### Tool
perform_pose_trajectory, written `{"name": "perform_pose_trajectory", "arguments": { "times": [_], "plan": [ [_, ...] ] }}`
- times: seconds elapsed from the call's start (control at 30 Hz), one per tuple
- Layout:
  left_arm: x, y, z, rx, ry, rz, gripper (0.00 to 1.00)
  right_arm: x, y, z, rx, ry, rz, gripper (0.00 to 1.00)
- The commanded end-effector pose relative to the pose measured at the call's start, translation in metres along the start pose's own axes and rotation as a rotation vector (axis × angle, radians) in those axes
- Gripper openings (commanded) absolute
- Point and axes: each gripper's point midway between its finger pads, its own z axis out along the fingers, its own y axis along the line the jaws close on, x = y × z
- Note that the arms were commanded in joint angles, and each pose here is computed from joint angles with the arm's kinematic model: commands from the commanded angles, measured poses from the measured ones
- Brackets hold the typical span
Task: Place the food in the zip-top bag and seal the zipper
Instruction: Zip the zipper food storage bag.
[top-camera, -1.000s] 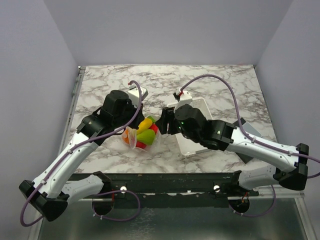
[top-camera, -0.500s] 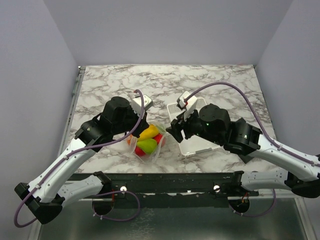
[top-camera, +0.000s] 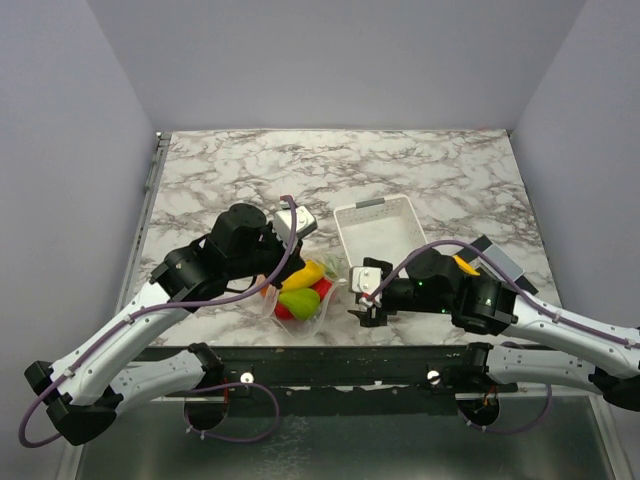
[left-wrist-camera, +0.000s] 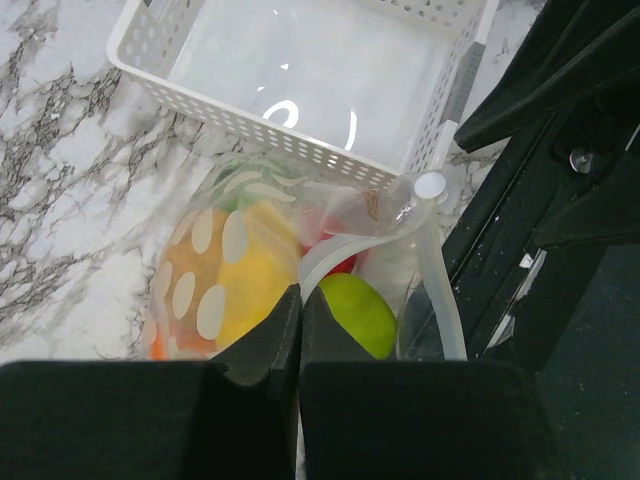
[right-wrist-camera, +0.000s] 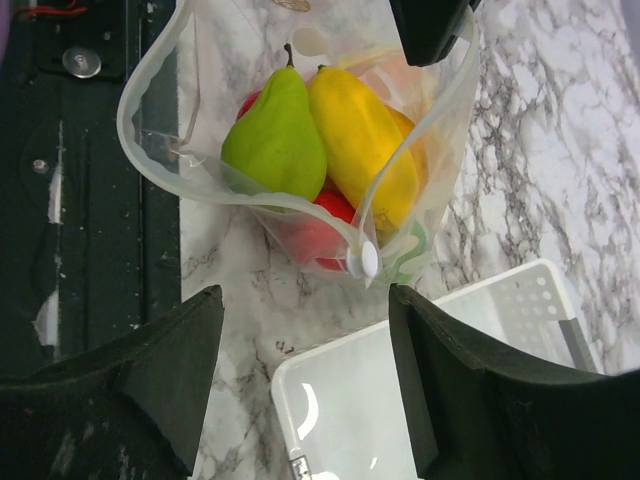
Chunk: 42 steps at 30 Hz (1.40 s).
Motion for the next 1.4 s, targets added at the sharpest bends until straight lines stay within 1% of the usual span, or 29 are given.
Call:
{"name": "perform_pose_trajectory", "arguments": {
  "times": [0.0, 0.1, 0.3, 0.43, 0.63, 0.7, 0.77, 1.0, 1.17, 1.37],
  "plan": [
    [-0.002, -0.008, -0.003, 0.031, -0.019, 0.029, 0.0, -0.011, -0.007, 0.009, 0.014, -0.073, -0.152, 0.71],
    [-0.002, -0.009, -0.005, 0.034, -0.022, 0.032, 0.0, -0.003, -0.013, 0.017, 0.046, -0.047, -0.176, 0.69],
    [0.0, -0.011, -0.005, 0.042, -0.018, 0.032, 0.0, 0.0, -0.018, 0.025, 0.07, -0.039, -0.207, 0.66],
    [0.001, -0.012, -0.004, 0.048, -0.01, 0.031, 0.0, 0.003, -0.02, 0.029, 0.069, -0.019, -0.218, 0.6],
    [0.001, -0.012, -0.004, 0.047, -0.009, 0.027, 0.0, 0.009, -0.017, 0.035, 0.047, 0.008, -0.218, 0.48],
    [0.001, -0.012, -0.004, 0.049, -0.005, 0.025, 0.0, 0.012, -0.017, 0.034, 0.047, 0.022, -0.22, 0.46],
    [0.002, -0.013, -0.003, 0.052, 0.001, 0.023, 0.0, 0.013, -0.018, 0.033, 0.053, 0.029, -0.223, 0.42],
    [0.003, -0.011, -0.002, 0.038, 0.012, 0.011, 0.0, 0.006, -0.023, 0.026, 0.065, 0.036, -0.231, 0.15],
    [0.003, -0.009, -0.008, 0.017, 0.014, -0.006, 0.0, -0.007, -0.026, 0.018, 0.043, 0.051, -0.219, 0.01],
    [0.0, 0.0, -0.024, -0.055, -0.007, -0.022, 0.0, -0.03, -0.021, 0.008, -0.054, 0.081, -0.169, 0.01]
  ]
}}
